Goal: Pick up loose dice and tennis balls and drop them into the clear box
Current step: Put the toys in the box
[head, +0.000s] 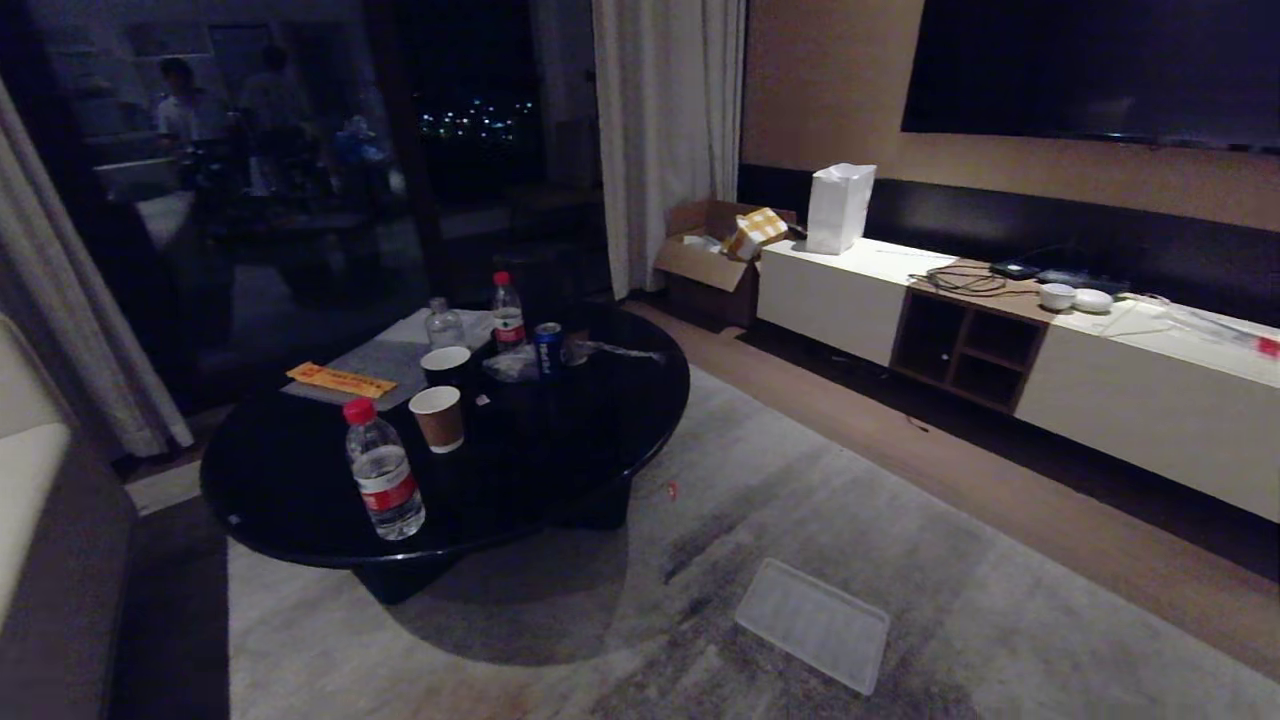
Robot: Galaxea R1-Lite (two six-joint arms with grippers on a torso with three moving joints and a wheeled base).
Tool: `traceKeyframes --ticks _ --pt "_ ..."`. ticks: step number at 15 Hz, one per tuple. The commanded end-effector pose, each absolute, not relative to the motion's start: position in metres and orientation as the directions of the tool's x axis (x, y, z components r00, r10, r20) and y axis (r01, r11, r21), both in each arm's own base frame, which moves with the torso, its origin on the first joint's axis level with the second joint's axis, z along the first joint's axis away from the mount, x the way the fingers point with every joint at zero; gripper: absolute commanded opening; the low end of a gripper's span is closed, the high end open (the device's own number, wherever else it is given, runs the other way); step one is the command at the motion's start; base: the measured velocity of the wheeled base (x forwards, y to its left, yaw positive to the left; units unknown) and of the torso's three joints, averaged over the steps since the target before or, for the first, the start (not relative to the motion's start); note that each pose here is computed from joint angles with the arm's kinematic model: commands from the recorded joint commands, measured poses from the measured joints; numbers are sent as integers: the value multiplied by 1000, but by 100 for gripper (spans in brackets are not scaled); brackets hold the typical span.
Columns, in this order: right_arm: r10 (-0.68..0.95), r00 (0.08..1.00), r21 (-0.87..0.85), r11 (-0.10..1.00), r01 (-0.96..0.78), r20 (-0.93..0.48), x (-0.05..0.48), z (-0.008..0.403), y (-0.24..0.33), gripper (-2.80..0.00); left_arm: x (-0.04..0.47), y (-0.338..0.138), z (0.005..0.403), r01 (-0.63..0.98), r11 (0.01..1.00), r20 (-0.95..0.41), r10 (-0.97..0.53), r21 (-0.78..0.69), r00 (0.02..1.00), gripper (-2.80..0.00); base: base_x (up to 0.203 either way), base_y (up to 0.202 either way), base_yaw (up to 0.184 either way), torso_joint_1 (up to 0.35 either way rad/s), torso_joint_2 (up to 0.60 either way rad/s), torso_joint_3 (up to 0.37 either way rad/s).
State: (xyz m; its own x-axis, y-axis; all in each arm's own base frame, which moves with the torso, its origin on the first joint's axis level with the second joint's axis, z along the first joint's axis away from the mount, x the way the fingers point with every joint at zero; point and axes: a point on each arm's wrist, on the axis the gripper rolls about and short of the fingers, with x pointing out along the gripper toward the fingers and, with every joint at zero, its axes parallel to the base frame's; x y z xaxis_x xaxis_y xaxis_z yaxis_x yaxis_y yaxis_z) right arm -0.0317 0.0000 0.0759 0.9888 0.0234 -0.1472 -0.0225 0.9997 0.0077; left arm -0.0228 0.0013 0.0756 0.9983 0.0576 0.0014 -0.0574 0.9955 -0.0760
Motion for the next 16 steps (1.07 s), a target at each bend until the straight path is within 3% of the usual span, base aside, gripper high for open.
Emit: traceKeyframes --ticks 1,16 --pt "24 988 8 1000 -23 -150 -32 76 0 -280 -23 1 75 -58 995 -2 58 -77 998 -280 -1 8 -160 -2 -1 -2" --pt "24 989 7 1000 -24 -148 -32 76 0 -280 -23 1 76 -62 993 2 63 -99 998 -280 1 10 -156 3 4 3"
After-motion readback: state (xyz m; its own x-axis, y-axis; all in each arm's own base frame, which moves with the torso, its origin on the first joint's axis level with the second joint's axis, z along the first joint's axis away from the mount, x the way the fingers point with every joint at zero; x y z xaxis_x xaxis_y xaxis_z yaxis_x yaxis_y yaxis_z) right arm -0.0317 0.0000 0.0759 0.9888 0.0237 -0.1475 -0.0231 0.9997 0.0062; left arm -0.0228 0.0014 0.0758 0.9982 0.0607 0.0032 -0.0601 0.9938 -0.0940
